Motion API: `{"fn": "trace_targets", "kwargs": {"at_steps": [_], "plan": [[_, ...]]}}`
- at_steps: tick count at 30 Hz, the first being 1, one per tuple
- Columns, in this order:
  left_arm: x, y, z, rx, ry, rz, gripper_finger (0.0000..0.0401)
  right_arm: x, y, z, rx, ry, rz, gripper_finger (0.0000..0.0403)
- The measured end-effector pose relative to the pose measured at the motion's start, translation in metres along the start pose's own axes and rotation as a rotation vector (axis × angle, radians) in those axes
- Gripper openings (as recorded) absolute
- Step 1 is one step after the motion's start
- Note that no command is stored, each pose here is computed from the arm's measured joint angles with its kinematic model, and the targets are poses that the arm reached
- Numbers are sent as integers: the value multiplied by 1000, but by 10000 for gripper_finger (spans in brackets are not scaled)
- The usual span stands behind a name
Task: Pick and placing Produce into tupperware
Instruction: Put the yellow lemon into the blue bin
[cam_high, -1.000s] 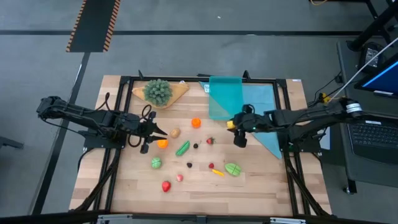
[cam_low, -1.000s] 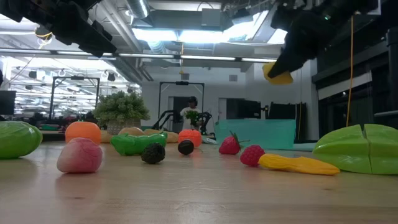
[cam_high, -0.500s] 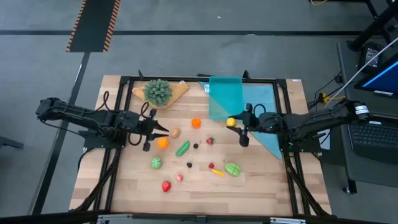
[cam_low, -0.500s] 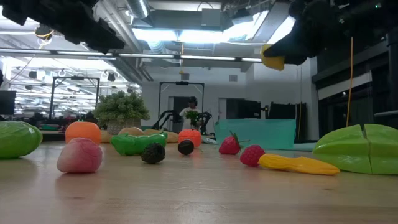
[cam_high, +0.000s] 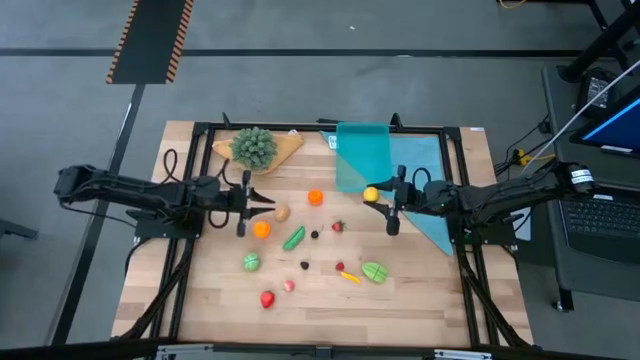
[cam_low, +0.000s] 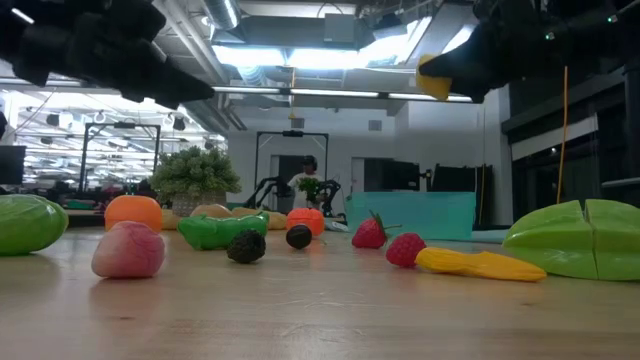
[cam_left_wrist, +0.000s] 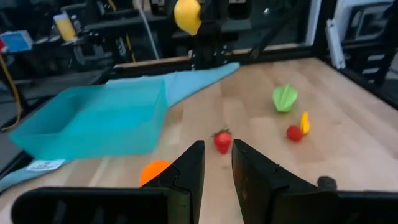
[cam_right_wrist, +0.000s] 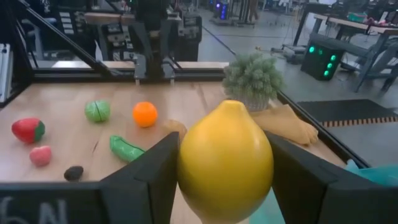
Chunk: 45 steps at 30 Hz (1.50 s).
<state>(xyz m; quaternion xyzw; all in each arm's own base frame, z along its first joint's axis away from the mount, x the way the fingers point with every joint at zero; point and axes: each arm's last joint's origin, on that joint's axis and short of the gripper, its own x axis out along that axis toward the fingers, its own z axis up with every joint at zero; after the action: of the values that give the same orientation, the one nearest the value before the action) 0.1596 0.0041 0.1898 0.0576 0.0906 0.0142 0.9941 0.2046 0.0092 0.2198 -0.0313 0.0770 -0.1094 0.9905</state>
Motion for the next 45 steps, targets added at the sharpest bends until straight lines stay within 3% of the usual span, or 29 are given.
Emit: {"fn": "trace_targets", "kwargs": {"at_steps": [5,14,25,32,45], "plan": [[-1,4,-3,24,-50,-30,74,0,0,1,0,-9,0,210],[-1,13,-4,31,-49,28,74,1,-6,2,32,-23,-36,210],[-2,16,-4,29,-46,42,74,6,-32,0,55,-7,-221,210],[-2,16,-4,32,-45,42,74,14,-49,-13,54,76,-305,210],[-2,16,-4,34,-45,42,74,22,-89,-16,89,123,-319,210]]}}
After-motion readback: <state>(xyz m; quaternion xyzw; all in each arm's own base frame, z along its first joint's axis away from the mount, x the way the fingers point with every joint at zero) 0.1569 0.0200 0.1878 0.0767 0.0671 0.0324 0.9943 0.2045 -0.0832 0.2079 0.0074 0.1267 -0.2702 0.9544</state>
